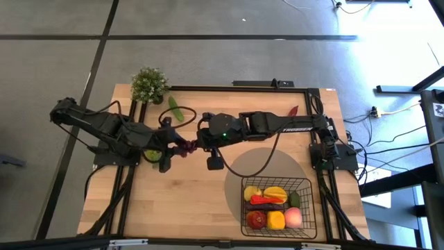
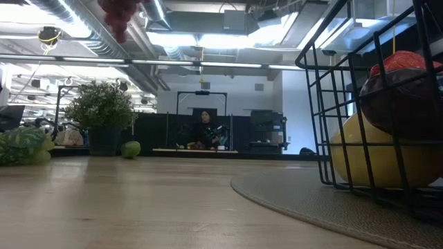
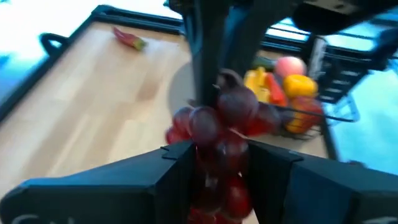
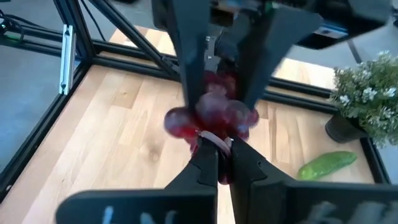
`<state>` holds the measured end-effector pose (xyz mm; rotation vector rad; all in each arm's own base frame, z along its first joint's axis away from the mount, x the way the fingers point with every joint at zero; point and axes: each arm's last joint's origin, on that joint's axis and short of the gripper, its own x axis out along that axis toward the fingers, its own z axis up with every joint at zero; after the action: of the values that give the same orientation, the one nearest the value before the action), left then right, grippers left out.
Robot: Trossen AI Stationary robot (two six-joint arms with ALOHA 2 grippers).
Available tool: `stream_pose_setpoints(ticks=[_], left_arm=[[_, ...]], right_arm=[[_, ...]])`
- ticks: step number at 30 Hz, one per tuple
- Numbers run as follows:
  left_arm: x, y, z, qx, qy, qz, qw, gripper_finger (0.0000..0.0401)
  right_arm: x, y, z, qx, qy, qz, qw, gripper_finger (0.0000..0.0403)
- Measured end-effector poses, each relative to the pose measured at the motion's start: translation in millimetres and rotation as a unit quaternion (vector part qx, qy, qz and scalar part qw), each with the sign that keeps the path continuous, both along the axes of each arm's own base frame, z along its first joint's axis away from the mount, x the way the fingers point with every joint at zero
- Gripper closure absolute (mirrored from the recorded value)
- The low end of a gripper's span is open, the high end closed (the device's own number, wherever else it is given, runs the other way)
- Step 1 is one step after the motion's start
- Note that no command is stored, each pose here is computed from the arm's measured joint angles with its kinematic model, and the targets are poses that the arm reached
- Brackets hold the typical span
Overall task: Build produce basket
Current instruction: Put the red grapes into the wire basket
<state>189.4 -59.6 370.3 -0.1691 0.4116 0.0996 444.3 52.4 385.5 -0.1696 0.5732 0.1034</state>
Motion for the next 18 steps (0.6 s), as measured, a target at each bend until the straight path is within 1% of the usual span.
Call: stream_pose_setpoints(ticks=[3,8,10,14,18], left_arm=[[-2.9,-1.5,-0.3,-0.036,0.01,-0.025,0.999,0.0296],[-4.7,-4.1,-2.3,-0.056,0.029,-0.07,0.996,0.0296],[-5.1,-4.9,-2.7,-0.071,0.035,-0.078,0.994,0.0296],[-5.4,-6.0,-2.9,-0.082,0.04,-0.094,0.991,0.0296],[-7.4,-5.1,-4.1,-0.086,0.049,-0.089,0.991,0.0296]], right_arm=[[-0.1,0.0,-0.5,0.005,0.002,-0.003,1.0,0.0402],[-0.3,-0.6,-0.9,0.003,0.005,-0.005,1.0,0.0403],[-0.3,-0.7,-0.9,0.003,0.005,-0.006,1.0,0.0403],[-0.9,-0.7,-1.8,0.004,0.01,-0.006,1.0,0.0403],[-3.9,1.0,-3.0,0.004,0.028,-0.006,1.0,0.0403]])
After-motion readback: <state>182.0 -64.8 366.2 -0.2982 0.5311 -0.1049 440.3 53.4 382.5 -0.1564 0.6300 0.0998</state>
